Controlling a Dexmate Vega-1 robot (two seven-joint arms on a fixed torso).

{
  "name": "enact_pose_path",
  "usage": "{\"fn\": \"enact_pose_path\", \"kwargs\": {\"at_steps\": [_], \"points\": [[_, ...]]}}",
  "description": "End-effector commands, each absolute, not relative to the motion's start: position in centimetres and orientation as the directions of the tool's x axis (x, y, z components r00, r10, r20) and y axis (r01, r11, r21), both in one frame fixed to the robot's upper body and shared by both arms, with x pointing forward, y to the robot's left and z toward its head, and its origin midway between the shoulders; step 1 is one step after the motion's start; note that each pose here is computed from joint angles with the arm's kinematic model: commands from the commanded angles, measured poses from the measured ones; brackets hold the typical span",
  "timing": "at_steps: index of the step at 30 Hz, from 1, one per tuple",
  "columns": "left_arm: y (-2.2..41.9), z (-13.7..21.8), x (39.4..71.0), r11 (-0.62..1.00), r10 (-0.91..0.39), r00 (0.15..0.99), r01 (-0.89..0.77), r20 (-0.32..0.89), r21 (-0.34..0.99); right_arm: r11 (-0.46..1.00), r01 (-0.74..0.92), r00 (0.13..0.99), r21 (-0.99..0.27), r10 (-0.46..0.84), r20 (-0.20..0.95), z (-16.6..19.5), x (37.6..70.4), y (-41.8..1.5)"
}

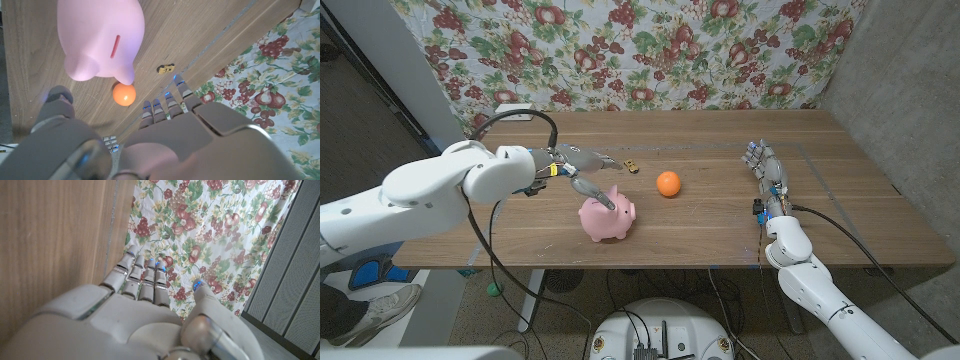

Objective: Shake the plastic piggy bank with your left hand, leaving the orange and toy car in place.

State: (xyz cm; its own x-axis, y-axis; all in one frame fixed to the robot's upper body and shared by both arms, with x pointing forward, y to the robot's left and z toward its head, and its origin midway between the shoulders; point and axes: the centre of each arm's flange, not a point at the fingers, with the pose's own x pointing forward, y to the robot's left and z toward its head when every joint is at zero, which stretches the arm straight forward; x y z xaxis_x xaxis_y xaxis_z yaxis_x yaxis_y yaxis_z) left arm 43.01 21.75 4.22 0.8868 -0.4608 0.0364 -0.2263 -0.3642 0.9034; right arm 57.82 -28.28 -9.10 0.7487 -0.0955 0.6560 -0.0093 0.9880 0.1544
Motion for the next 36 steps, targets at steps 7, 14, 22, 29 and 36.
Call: {"fn": "enact_pose_path", "kwargs": {"at_steps": [7,14,22,29,36], "points": [[21.8,2.1,42.5,-0.400,-0.354,0.932,-0.229,0.081,0.887,0.989,-0.015,0.745,0.150,-0.089,0.661,-9.1,57.6,-28.3],[21.7,1.7,42.8,-0.398,-0.353,0.935,-0.180,0.031,0.899,0.988,-0.008,0.730,0.154,-0.100,0.677,-9.0,57.1,-28.4],[21.6,1.1,43.0,-0.404,-0.318,0.948,-0.139,0.004,0.904,0.989,-0.004,0.728,0.150,-0.100,0.678,-8.8,57.0,-28.5],[21.6,0.7,43.3,-0.404,-0.304,0.953,-0.124,-0.005,0.906,0.988,0.007,0.720,0.153,-0.111,0.685,-8.8,56.7,-28.7],[21.5,0.5,44.3,-0.411,-0.293,0.955,-0.082,-0.047,0.908,0.988,0.017,0.710,0.156,-0.121,0.693,-8.6,56.5,-28.8]]}}
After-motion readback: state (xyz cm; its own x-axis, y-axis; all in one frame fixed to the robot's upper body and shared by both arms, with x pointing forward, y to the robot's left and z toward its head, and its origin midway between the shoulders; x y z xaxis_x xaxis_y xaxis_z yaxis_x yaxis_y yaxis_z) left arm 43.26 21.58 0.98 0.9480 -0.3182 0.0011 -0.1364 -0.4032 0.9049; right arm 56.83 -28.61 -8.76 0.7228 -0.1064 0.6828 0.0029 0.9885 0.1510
